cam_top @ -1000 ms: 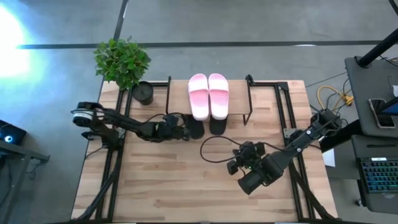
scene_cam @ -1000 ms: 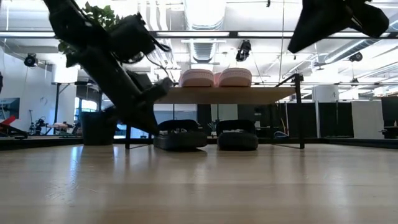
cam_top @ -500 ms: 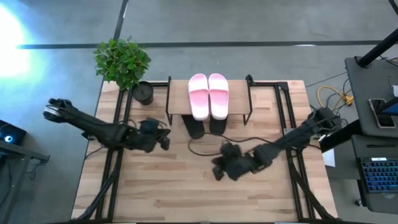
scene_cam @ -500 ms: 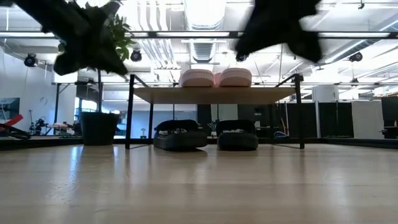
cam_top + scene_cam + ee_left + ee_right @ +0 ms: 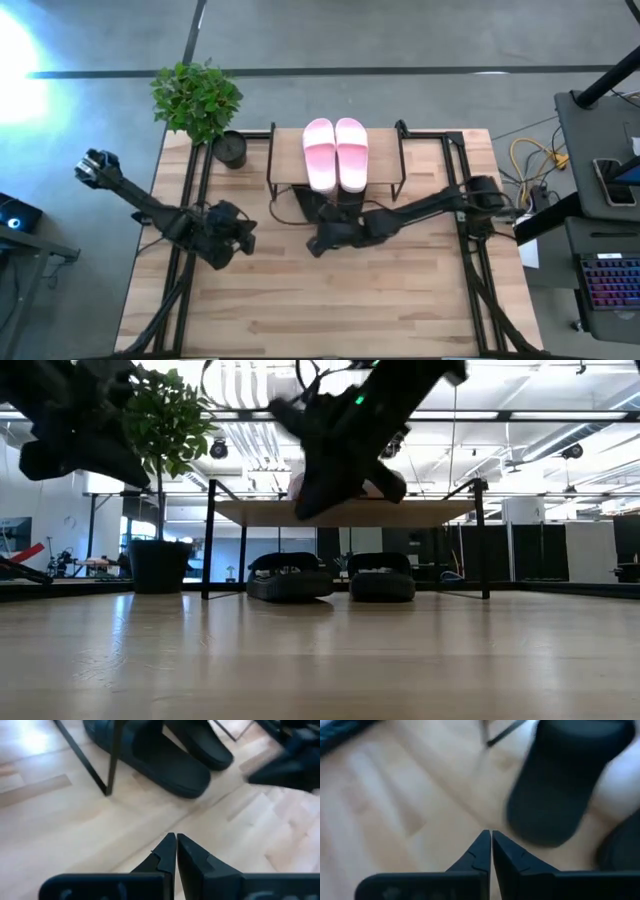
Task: Pick and place slides into the shelf
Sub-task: Adjust the black slippers
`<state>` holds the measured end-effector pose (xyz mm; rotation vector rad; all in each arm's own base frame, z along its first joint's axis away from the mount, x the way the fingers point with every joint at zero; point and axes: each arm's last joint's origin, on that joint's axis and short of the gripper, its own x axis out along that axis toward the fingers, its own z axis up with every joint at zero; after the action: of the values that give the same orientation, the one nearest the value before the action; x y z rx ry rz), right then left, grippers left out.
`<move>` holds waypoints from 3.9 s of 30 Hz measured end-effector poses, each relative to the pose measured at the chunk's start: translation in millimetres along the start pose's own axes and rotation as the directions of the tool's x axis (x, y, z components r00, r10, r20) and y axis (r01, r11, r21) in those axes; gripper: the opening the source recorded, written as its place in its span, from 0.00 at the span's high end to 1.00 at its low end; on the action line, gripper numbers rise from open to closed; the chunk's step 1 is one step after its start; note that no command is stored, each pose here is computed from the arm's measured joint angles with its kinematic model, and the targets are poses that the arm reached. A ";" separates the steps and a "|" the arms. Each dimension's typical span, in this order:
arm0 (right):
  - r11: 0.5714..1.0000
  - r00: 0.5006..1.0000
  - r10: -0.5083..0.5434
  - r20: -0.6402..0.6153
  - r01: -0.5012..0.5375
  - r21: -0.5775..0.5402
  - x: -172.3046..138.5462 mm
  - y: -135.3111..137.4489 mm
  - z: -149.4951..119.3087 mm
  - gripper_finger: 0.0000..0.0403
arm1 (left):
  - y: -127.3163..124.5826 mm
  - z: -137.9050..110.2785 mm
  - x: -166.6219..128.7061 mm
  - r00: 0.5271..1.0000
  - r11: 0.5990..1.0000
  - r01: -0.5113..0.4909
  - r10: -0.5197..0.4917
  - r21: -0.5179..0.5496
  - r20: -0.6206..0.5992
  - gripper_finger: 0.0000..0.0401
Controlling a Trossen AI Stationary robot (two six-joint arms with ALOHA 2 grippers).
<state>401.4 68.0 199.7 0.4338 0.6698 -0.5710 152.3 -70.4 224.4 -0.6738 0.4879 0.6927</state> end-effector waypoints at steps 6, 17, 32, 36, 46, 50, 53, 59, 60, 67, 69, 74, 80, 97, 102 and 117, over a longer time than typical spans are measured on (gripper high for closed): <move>0.985 0.984 -0.167 0.059 0.169 -0.022 22.5 13.2 -2.7 0.98 | -3.2 -9.1 -6.7 0.999 0.999 0.040 -0.040 -0.006 -0.025 1.00; 0.932 0.922 -0.357 0.153 0.362 -0.007 38.0 21.0 -0.3 0.98 | -4.1 -16.0 -13.3 0.996 0.997 0.076 -0.074 0.029 -0.052 1.00; 0.966 0.946 -0.259 0.196 0.251 0.064 1.9 62.1 -42.1 0.98 | -0.7 -20.7 -15.0 0.995 0.994 0.054 -0.046 0.093 -0.090 1.00; 0.938 0.933 -0.278 0.227 0.214 0.273 0.2 61.3 -52.1 0.98 | 0.6 -21.7 -15.0 0.995 0.993 0.050 -0.041 0.104 -0.092 1.00; 0.756 0.860 -0.426 0.280 0.169 0.632 33.5 15.2 -62.9 0.98 | 2.2 -21.5 -15.7 0.995 0.984 0.049 -0.034 0.169 -0.093 1.00; 0.829 0.889 -0.360 0.284 0.165 0.534 44.0 17.8 -51.4 0.98 | 4.1 -21.6 -15.5 0.996 0.981 0.035 -0.018 0.192 -0.092 1.00; 0.894 0.893 -0.314 0.323 0.162 0.418 50.0 23.0 -39.5 0.98 | 6.7 -22.3 -14.6 0.996 0.975 0.008 0.011 0.222 -0.084 1.00; 0.904 0.882 -0.353 0.314 0.235 0.357 63.0 13.5 -30.1 0.98 | 7.6 -25.8 -12.7 0.996 0.966 -0.015 0.037 0.257 -0.080 1.00; 0.901 0.880 -0.363 0.306 0.247 0.357 65.7 10.6 -30.2 0.98 | 7.3 -26.6 -12.9 0.996 0.965 -0.013 0.035 0.260 -0.081 1.00; 0.897 0.901 -0.367 0.232 0.278 0.343 91.2 1.3 -38.8 0.98 | 6.0 -32.2 -13.1 0.996 0.958 -0.009 0.035 0.285 -0.087 1.00; 0.894 0.901 -0.374 0.218 0.289 0.342 99.9 0.7 -45.0 0.98 | 5.7 -33.7 -12.9 0.995 0.957 -0.010 0.037 0.290 -0.089 1.00; 0.892 0.915 -0.347 0.206 0.254 0.374 106.5 11.2 -44.4 0.98 | 5.1 -37.1 -12.6 0.993 0.954 -0.008 0.043 0.300 -0.110 1.00; 0.913 0.923 -0.312 0.227 0.225 0.339 104.8 24.2 -33.7 0.98 | 5.0 -38.1 -12.4 0.992 0.953 -0.007 0.045 0.304 -0.117 1.00; 0.908 0.870 -0.360 0.336 0.244 0.340 80.0 26.3 -4.1 0.98 | 4.8 -38.4 -12.4 0.991 0.954 -0.003 0.044 0.300 -0.127 1.00; 0.942 0.902 -0.275 0.333 0.184 0.280 56.0 40.0 3.7 0.98 | 4.9 -38.4 -12.4 0.991 0.953 -0.004 0.044 0.302 -0.127 1.00; 0.842 0.978 -0.150 0.144 0.050 0.537 79.2 47.9 -34.5 0.98 | 4.8 -38.0 -12.4 0.992 0.953 -0.006 0.043 0.302 -0.117 1.00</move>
<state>466.3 95.5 130.5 0.8604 0.3489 -0.8919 133.4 -99.4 203.9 -0.4232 0.7005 0.5861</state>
